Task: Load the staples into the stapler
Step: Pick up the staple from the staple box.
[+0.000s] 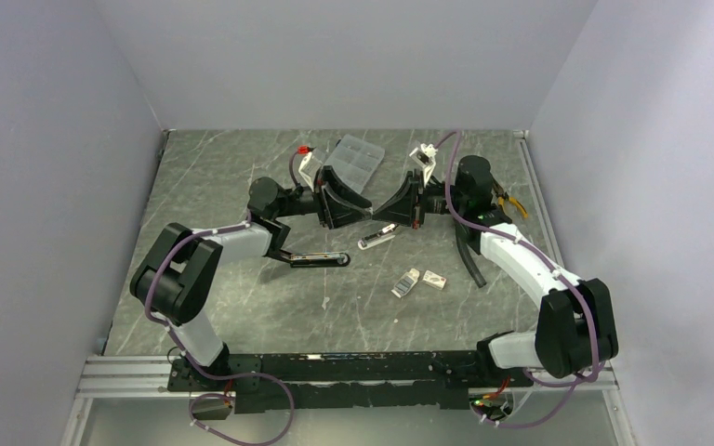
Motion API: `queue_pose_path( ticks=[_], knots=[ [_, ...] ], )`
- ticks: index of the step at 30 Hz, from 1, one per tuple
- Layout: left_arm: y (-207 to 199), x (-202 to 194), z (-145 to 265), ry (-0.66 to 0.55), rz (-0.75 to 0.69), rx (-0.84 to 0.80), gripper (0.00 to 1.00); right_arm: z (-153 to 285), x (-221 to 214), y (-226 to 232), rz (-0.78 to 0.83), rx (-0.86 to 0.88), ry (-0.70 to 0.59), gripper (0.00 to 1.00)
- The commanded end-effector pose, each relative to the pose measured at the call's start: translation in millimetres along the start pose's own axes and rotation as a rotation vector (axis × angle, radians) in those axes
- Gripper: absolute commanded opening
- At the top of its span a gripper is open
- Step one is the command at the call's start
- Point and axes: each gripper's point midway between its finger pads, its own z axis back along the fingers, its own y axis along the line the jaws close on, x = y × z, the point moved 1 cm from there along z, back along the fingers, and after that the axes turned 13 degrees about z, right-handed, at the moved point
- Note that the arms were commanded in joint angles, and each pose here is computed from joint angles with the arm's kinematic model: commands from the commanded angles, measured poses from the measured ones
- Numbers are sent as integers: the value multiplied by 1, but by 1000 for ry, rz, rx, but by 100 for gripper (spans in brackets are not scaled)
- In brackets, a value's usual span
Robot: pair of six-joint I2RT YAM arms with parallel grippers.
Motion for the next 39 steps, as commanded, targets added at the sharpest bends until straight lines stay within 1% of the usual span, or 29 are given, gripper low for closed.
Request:
queue_pose_path(
  ticks=[1,5,20,27,39],
  knots=[
    [-18,18,-3,-33,-67,-33,47,1,9,0,73,0,-17,0],
    [-18,19,-3,-33,-67,-35,42,1,6,-4,68,-14,-13,0],
    [-16,20,-5,-35,-44,-37,34,0,4,-10,61,-36,-3,0],
    [-14,19,-7,-29,-40,-32,32,0,4,-10,56,-33,-6,0],
    [-10,15,-9,-16,-26,-21,27,1,5,-8,68,-35,-8,0]
  ],
)
